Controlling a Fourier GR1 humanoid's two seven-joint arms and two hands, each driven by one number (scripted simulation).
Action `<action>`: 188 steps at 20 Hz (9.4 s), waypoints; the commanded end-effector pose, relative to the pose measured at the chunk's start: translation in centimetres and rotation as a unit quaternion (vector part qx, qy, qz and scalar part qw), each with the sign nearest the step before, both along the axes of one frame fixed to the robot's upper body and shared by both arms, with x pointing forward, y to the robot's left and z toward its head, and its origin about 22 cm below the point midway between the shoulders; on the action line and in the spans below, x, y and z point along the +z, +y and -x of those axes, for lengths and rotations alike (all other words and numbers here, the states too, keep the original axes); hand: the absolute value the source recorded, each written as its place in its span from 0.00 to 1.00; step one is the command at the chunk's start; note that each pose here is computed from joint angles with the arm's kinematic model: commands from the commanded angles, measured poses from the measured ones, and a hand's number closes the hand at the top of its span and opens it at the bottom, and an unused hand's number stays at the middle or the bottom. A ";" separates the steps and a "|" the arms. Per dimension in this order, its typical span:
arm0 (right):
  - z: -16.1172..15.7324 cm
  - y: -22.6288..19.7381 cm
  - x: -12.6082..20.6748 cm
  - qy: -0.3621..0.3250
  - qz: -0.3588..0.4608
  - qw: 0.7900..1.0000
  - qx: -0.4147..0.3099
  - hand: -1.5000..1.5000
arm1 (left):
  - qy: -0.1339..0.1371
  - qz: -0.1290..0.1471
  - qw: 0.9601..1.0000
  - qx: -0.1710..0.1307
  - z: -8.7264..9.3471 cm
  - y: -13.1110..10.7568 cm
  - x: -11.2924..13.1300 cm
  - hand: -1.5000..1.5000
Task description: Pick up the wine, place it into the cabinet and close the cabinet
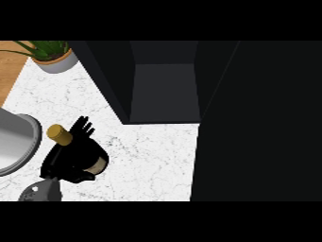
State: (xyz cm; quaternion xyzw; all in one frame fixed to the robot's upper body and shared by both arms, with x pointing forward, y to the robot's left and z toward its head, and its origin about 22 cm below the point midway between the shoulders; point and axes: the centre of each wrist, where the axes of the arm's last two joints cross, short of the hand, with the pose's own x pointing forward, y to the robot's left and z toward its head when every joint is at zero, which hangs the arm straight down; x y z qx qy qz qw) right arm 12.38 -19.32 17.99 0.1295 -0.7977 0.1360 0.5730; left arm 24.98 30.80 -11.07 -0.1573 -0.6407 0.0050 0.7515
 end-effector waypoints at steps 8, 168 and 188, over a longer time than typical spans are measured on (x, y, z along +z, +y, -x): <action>4.5 -1.6 3.4 -0.034 -0.018 0.999 0.016 0.00 | -0.005 0.025 1.000 -0.012 -1.0 -2.1 -0.8 0.00; 4.0 -2.6 1.4 -0.022 -0.021 0.999 0.011 0.00 | -0.211 -0.056 0.963 0.159 -16.3 -23.0 15.2 0.00; 5.5 -1.6 1.8 -0.023 -0.029 0.999 0.016 0.00 | -0.218 0.021 0.968 0.120 -4.9 -21.3 14.1 0.00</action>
